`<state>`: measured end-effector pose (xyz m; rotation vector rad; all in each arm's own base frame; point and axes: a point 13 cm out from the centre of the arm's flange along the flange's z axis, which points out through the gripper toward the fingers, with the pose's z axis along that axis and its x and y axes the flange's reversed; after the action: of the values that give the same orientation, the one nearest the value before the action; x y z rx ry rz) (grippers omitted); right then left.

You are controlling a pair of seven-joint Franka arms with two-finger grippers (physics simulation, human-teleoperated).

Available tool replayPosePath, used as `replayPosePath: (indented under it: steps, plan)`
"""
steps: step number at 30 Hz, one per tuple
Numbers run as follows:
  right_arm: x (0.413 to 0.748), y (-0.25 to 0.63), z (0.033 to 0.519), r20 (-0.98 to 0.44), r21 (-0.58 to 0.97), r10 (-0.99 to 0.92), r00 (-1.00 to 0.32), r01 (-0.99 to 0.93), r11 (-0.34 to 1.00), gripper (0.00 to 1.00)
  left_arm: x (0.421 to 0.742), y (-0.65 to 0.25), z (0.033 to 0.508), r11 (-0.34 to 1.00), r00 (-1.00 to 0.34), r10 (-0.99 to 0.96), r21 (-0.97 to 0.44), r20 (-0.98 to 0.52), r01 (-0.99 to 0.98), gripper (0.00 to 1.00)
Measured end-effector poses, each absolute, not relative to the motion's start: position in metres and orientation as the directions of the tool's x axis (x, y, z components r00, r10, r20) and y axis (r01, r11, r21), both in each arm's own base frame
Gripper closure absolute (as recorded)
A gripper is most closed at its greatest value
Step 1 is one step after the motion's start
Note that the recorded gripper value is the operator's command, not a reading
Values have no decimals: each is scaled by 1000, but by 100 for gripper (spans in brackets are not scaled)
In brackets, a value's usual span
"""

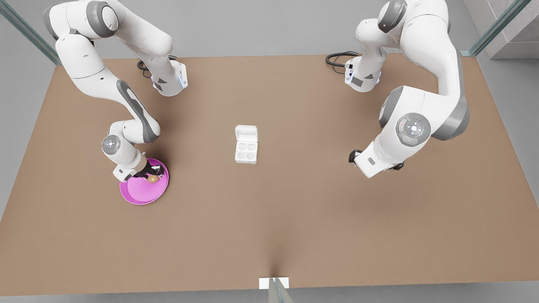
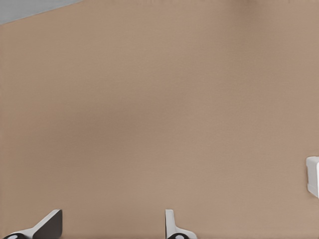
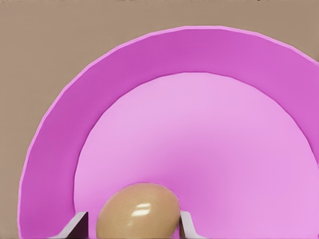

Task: Pack egg into the box and close the box lid

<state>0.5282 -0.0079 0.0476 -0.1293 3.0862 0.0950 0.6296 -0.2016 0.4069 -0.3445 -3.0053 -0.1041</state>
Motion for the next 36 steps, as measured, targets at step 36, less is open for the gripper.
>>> replayPosePath:
  steps: [36]
  plan:
    - [659, 187, 158, -32, 55, -217, -976, -218, 974, 43, 634, -188, 408, 969, -966, 230, 69, 117, 239, 0]
